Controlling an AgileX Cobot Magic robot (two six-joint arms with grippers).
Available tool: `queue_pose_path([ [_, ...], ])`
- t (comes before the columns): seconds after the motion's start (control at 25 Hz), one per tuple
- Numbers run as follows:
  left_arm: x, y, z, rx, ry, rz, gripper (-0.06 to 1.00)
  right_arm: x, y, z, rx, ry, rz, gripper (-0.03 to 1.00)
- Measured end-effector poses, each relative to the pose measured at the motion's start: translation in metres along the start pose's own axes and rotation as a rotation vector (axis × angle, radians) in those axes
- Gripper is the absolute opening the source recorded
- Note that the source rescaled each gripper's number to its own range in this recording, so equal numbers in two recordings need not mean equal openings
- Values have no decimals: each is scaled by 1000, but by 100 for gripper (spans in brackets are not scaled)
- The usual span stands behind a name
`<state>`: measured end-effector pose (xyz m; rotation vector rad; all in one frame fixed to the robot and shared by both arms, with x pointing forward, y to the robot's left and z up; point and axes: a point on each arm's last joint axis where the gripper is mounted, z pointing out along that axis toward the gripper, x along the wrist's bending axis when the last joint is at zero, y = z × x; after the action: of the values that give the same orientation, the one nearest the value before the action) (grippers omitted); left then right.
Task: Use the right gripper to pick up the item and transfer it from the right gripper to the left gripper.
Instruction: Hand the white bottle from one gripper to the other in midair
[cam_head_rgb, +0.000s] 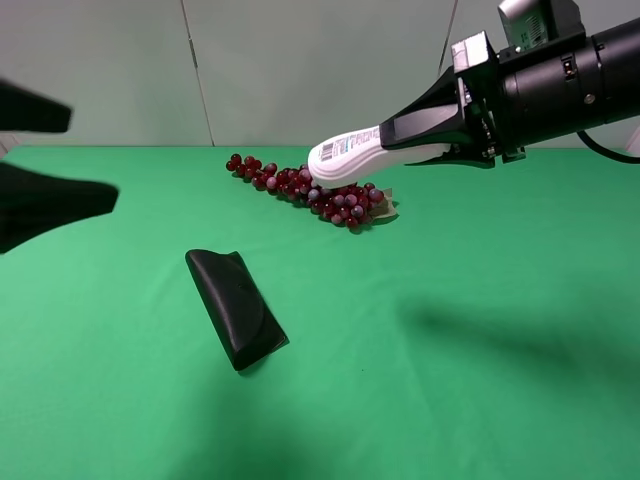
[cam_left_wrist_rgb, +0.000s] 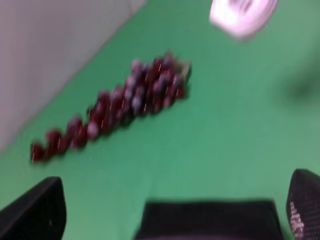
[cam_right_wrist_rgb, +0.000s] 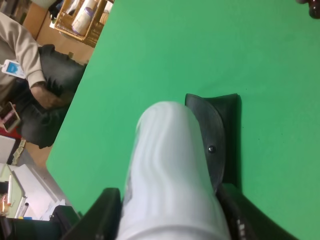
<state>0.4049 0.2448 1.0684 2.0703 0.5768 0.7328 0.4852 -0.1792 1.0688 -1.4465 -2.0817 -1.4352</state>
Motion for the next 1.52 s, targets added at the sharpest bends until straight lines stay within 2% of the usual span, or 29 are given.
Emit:
queue_pose_path([
  [0.2, 12, 12, 32, -126, -160, 113, 100, 0, 0, 0, -2, -2, 0, 2],
  [0.4, 9, 31, 63, -169, -290, 211, 100, -1, 0, 0, -4, -6, -4, 2],
  [0.48, 5, 39, 76, -153, -309, 283, 100, -1, 1, 0, -6, -8, -4, 2],
  [0.68, -6, 61, 102, -159, -326, 387, 100, -1, 1, 0, -12, -13, -4, 2],
  [0.96, -33, 76, 143, -152, -432, 485, 100, -2, 1, 0, -9, -18, -8, 2],
  [1.24, -41, 90, 170, -146, -383, 538, 100, -2, 0, 0, -4, -24, -14, 2],
  [1.52, -53, 90, 194, -129, -420, 548, 100, -2, 0, 0, -3, -24, -15, 2],
])
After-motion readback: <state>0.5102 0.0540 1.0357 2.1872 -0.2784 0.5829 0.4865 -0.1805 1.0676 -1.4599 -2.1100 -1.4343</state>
